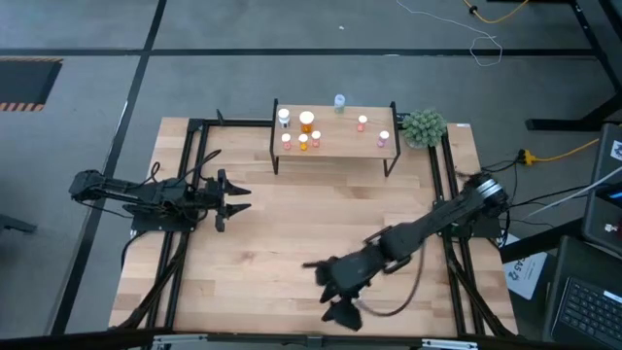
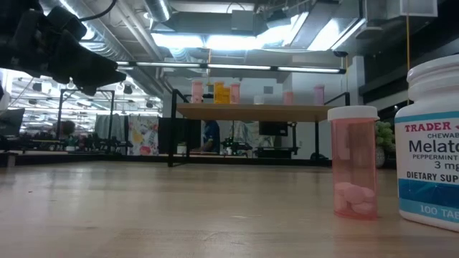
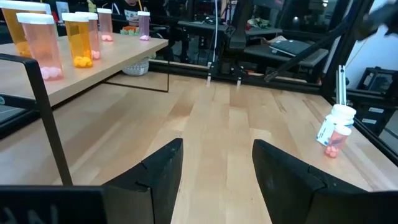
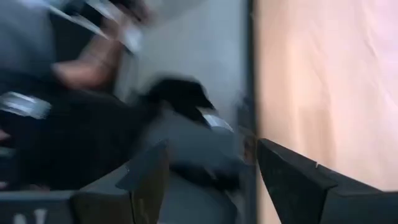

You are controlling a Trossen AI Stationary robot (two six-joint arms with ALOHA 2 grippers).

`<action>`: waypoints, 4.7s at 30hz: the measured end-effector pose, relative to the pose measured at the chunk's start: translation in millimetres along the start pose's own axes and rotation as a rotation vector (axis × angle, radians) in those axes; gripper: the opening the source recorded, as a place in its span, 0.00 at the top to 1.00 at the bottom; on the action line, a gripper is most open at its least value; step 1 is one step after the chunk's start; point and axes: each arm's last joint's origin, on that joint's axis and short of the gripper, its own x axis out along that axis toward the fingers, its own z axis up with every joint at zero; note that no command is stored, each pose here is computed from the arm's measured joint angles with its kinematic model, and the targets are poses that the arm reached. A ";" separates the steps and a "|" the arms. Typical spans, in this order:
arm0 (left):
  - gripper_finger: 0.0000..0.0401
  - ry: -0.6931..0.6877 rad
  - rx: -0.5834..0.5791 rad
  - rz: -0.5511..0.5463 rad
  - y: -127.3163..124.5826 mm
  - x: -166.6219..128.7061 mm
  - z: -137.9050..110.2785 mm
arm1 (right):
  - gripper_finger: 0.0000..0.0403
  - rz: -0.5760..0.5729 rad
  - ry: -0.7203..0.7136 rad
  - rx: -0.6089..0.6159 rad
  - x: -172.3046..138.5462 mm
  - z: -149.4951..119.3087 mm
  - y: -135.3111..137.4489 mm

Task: Pick and place medicine bottles onto shelf by color
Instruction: Put the pink pill bottle on the shelf

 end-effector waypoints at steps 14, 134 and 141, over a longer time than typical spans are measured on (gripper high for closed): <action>0.53 0.032 0.010 0.005 0.4 -0.1 -3.2 | 0.40 -0.652 0.324 0.116 74.7 -12.1 -35.8; 0.53 0.099 0.110 0.032 2.0 -0.5 -9.8 | 0.71 -0.890 0.167 0.251 -262.2 109.9 -256.8; 0.53 0.098 0.110 0.032 2.0 -0.5 -9.7 | 0.71 -0.857 0.216 0.236 -249.0 111.5 -266.5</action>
